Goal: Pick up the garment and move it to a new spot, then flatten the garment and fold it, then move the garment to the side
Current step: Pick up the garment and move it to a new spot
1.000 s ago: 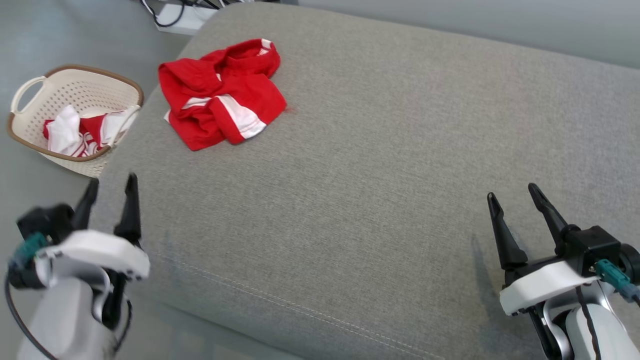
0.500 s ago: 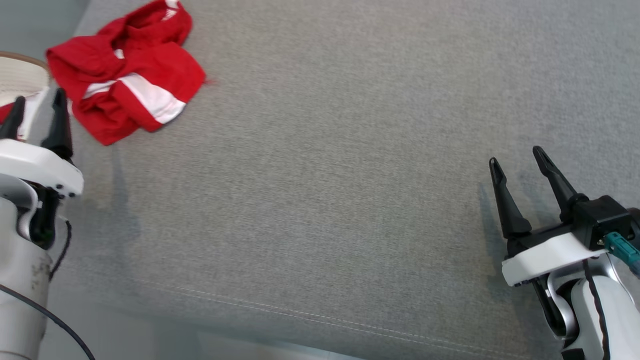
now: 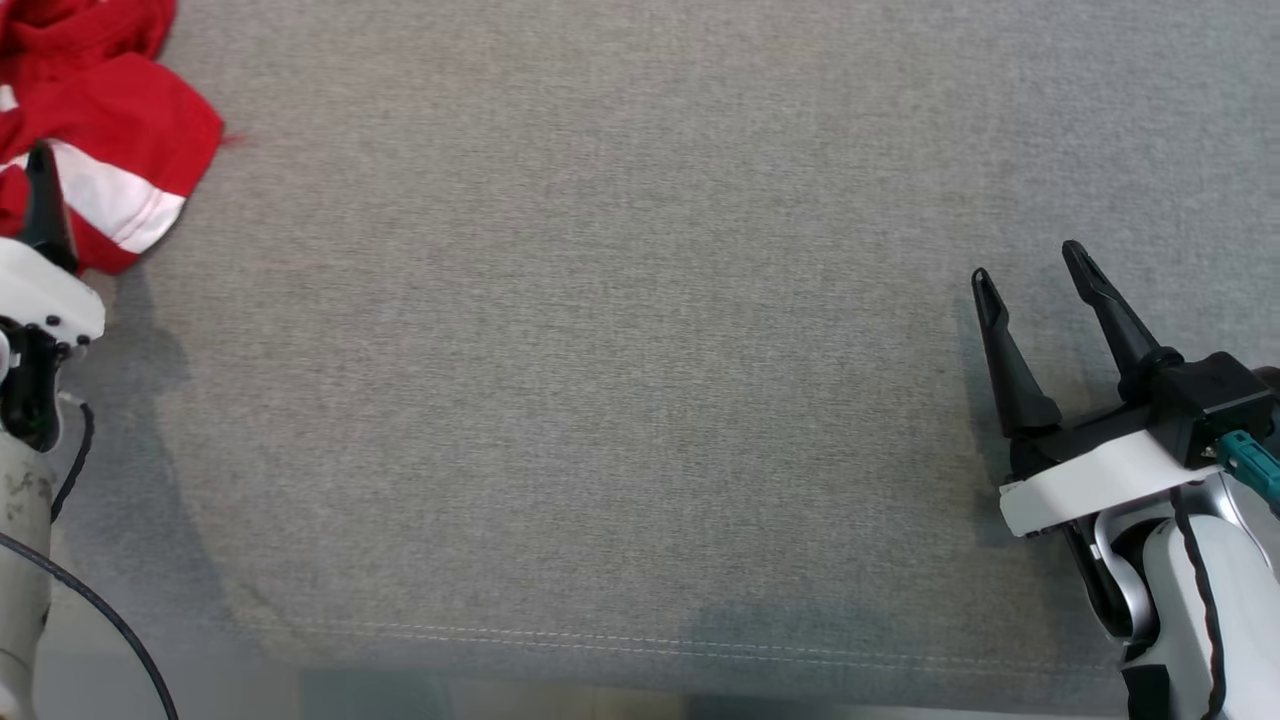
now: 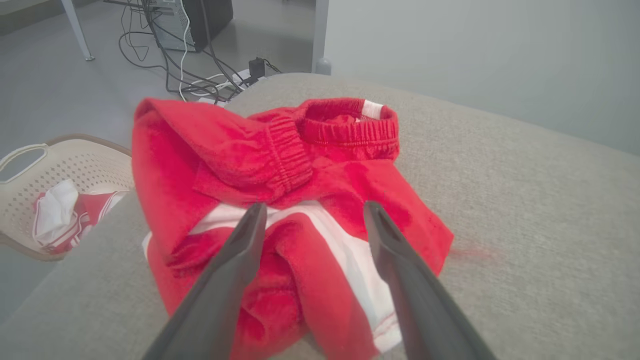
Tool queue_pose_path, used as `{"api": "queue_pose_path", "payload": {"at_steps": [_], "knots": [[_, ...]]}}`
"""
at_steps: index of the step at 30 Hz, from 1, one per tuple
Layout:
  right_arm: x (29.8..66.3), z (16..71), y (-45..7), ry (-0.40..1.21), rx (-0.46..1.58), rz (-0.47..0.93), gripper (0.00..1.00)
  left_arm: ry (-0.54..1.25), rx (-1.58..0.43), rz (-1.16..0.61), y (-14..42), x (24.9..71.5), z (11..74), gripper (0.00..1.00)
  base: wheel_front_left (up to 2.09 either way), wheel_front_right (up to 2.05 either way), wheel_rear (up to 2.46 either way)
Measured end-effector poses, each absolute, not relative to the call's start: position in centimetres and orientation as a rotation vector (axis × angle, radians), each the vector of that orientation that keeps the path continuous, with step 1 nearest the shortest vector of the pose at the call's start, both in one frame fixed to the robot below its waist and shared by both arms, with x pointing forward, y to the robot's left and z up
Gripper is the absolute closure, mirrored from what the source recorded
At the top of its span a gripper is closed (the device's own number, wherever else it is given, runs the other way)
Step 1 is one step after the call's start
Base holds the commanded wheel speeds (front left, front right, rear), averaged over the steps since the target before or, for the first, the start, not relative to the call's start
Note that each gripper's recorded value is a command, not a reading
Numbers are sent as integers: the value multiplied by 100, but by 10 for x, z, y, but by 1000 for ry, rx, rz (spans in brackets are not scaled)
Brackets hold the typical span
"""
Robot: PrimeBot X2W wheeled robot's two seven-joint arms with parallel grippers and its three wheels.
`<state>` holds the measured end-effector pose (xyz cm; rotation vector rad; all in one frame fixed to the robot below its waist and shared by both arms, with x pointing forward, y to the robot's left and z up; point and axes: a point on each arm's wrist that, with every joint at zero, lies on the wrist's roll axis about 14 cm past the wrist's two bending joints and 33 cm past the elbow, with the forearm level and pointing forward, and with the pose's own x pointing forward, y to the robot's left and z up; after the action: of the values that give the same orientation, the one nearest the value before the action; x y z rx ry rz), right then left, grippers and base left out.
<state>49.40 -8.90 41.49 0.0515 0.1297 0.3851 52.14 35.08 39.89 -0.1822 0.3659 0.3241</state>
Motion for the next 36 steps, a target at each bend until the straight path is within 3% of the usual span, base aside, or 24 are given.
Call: {"api": "queue_pose_path", "payload": {"at_steps": [6, 11, 12, 13, 24, 36], "knots": [[493, 410, -108, 143, 41, 340, 0, 496, -127, 425, 366, 513, 365, 0, 0, 0, 0], [491, 413, -123, 144, 42, 303, 0, 530, -136, 408, 354, 520, 353, 0, 0, 0, 0], [491, 414, -125, 142, 40, 297, 0, 535, -138, 406, 352, 520, 352, 59, 0, 0, 0], [491, 415, -127, 140, 41, 292, 0, 537, -138, 403, 351, 520, 352, 100, 0, 0, 0], [484, 428, -130, 113, 87, 261, 0, 467, -142, 281, 318, 535, 375, 100, 0, 0, 0], [471, 456, -146, 53, 104, 207, 0, 356, -115, -133, 167, 541, 400, 100, 0, 0, 0]]}}
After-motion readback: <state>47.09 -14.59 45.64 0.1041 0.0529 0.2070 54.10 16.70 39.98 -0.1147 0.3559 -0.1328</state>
